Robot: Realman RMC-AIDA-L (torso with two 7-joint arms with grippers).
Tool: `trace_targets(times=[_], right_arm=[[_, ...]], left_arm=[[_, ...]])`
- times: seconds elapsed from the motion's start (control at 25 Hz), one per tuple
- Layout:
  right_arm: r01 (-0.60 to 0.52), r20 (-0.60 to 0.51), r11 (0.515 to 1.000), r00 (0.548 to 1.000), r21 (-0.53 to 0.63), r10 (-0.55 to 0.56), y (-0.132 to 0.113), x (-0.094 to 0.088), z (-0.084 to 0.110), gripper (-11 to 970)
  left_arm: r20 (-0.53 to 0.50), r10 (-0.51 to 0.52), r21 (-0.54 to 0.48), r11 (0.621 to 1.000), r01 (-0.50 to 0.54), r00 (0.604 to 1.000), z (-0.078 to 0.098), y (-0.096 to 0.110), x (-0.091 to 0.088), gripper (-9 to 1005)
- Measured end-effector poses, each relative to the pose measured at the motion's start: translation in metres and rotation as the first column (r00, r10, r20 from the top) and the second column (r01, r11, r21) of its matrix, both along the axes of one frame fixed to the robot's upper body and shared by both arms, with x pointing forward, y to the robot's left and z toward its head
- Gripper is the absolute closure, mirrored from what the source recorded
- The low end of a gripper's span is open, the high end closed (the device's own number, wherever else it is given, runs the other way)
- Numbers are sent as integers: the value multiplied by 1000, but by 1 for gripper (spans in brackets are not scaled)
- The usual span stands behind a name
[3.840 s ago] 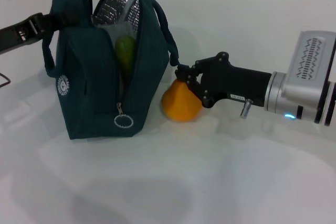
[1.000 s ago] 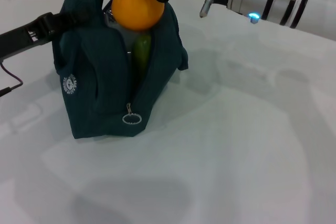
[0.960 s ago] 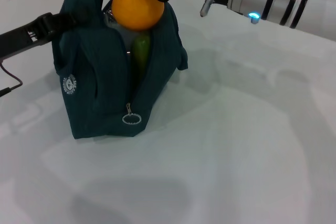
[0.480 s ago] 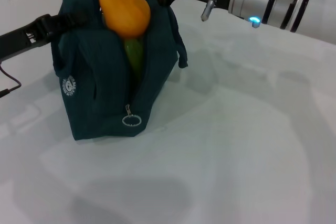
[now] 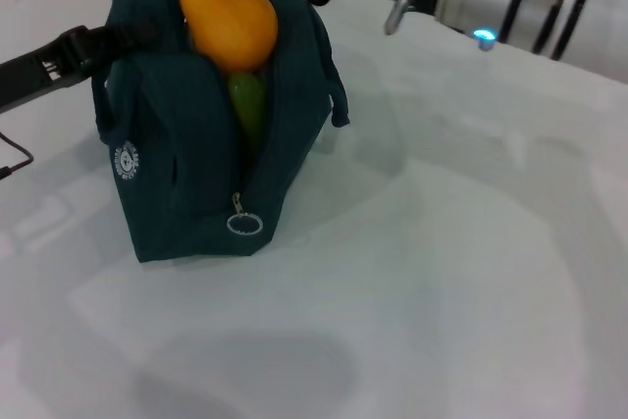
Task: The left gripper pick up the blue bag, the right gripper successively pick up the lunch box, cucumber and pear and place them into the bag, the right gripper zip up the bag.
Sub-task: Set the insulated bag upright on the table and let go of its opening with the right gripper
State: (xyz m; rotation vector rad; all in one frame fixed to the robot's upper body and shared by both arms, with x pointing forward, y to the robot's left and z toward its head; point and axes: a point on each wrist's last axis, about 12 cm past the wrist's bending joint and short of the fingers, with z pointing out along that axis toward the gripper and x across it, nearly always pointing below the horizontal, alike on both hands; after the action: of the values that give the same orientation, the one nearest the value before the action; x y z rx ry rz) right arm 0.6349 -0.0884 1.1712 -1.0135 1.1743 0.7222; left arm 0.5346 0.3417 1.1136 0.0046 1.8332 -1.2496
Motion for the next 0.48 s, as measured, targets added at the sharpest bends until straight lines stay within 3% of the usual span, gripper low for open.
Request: trace_targets(times=[0.2,0.48], right_arm=[[116,-30,992,993,54,-114,-33,3,-10,738],[251,-64,968,966,4,-251,-71,1,-35,463]], left_arm=[[-1,7,-2,1000,-7,1000,0,3,-2,899],[0,8,-1,1000,-8,1000,0,4,-3,898]])
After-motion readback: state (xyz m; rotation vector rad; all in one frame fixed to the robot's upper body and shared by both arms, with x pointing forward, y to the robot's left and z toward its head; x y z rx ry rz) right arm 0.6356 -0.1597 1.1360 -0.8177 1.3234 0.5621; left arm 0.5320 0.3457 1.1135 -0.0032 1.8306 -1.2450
